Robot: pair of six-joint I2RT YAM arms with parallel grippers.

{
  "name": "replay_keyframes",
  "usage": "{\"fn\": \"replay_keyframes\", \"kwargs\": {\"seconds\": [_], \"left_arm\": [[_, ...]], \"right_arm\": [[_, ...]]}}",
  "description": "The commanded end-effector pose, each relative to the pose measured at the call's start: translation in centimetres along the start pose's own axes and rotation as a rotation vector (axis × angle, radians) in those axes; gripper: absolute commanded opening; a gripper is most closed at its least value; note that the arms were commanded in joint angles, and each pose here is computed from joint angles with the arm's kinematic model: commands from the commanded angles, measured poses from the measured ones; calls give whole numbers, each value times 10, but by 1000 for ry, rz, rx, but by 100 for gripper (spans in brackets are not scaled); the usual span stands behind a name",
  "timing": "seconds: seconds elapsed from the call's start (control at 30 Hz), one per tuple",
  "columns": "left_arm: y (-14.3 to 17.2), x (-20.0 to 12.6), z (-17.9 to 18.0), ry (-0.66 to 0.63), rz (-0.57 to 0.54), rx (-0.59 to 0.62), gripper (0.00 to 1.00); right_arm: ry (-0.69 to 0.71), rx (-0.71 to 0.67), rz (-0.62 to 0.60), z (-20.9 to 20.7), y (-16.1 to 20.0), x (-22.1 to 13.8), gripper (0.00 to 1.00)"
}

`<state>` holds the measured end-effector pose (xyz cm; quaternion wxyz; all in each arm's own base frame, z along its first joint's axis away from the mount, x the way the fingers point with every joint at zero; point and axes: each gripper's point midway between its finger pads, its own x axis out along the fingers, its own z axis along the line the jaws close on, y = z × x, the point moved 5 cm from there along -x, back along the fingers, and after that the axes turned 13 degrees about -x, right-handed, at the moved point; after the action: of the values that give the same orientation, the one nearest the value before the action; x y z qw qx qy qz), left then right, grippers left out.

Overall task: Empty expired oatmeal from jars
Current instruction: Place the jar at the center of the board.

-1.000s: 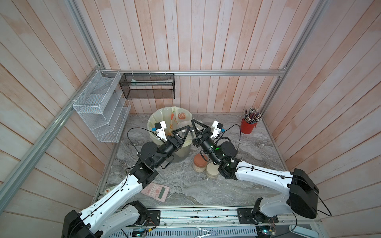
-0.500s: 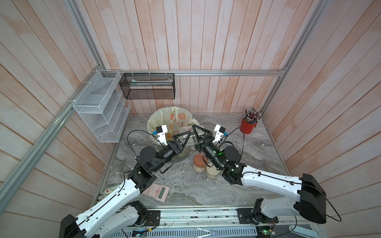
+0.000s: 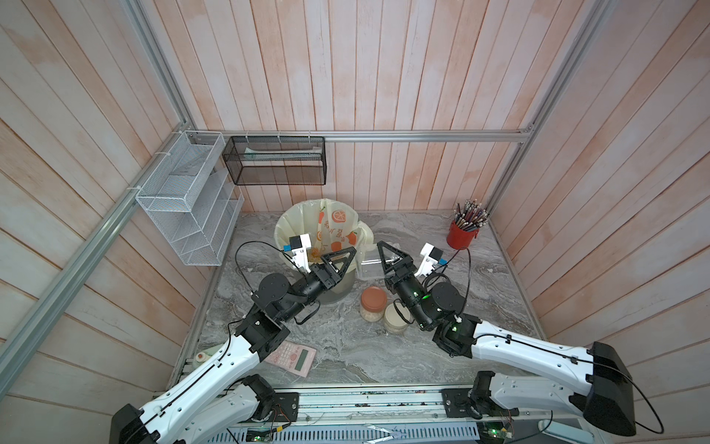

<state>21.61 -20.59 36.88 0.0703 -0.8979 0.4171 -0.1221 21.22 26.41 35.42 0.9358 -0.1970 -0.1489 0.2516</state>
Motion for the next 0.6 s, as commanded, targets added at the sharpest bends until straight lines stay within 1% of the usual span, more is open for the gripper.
{"fn": "replay_keyframes", "kwargs": {"seconds": [0.0,0.23,0.33,0.47,0.57], "left_arm": [[8,-6,0,7,54,35,100],[11,-20,10,-57,57,90,100],[10,-20,10,-83,54,133,100],[9,-18,11,-145,79,225,100],[9,-20,21,-202,84,275,100]], "right_arm": [[-14,0,-50,9,-15,-12,40],[52,-27,-80,-7,-30,-40,40],[90,-50,-83,-14,-35,-50,40],[185,-120,-60,-27,-39,-61,40],[268,-167,-61,-40,-43,-71,40]]}}
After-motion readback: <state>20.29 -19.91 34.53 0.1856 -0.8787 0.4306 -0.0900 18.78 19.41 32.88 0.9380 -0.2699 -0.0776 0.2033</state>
